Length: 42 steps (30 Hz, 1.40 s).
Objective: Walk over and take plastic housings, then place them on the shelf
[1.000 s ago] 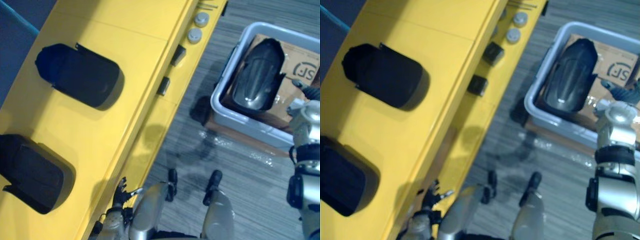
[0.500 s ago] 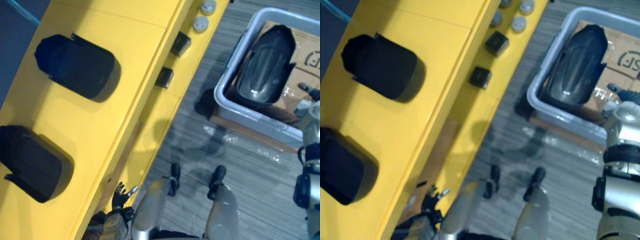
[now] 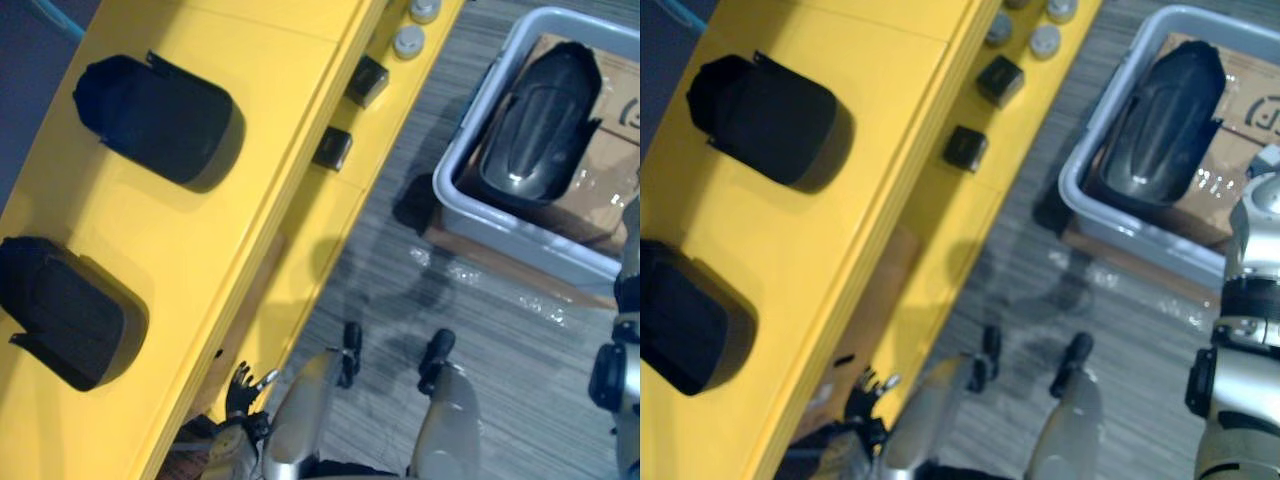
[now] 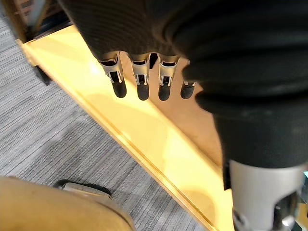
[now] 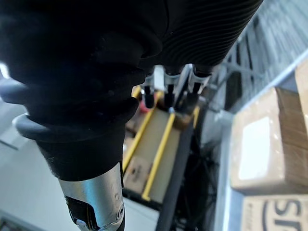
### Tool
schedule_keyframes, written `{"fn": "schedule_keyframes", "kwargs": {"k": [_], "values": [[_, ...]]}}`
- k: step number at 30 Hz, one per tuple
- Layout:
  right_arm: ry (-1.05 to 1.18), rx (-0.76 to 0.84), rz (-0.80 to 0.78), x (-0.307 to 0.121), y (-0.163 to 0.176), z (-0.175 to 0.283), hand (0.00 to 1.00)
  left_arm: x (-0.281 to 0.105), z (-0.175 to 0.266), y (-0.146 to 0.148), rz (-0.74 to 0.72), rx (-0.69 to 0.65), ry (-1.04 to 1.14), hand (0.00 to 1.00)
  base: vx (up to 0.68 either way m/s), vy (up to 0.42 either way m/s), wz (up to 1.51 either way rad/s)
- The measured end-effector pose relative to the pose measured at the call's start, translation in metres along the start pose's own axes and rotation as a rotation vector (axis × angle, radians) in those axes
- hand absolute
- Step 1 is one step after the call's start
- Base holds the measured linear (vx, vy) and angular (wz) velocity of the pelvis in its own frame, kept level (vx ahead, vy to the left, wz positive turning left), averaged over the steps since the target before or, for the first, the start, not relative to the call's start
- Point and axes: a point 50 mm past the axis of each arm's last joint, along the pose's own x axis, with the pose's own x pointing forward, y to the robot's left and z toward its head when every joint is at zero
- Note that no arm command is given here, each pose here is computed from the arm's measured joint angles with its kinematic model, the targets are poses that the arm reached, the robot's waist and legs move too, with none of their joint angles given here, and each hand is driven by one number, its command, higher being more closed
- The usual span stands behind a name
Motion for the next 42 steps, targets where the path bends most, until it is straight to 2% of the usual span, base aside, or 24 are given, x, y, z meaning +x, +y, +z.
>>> {"fn": "schedule_keyframes", "kwargs": {"k": [8, 17, 24, 30, 31, 42], "values": [[0.09, -0.082, 0.217, -0.006, 0.018, -0.011, 0.0, -0.001, -0.003, -0.008, -0.029, -0.014, 0.015, 0.0, 0.02, -0.001, 0.0], [0.187, -0.223, 0.349, -0.007, 0.03, -0.023, 0.0, 0.002, -0.002, -0.016, -0.065, -0.034, 0.012, 0.0, -0.02, 0.016, 0.03], [0.316, -0.316, 0.342, -0.008, 0.026, -0.04, 0.0, 0.002, -0.001, -0.021, -0.07, -0.057, 0.014, 0.0, -0.01, 0.02, 0.08], [0.359, -0.332, 0.335, -0.007, 0.027, -0.04, 0.0, 0.002, -0.001, -0.021, -0.069, -0.063, 0.018, 0.0, 0.0, 0.0, 0.0], [0.369, -0.337, 0.34, -0.008, 0.027, -0.041, 1.0, 0.002, -0.001, -0.022, -0.072, -0.062, 0.019, 0.0, 0.0, 0.0, 0.0], [0.472, -0.433, 0.301, 0.003, 0.012, -0.047, 1.0, 0.002, -0.001, -0.023, -0.057, -0.075, 0.022, 0.0, 0.0, 0.0, 0.0]]}}
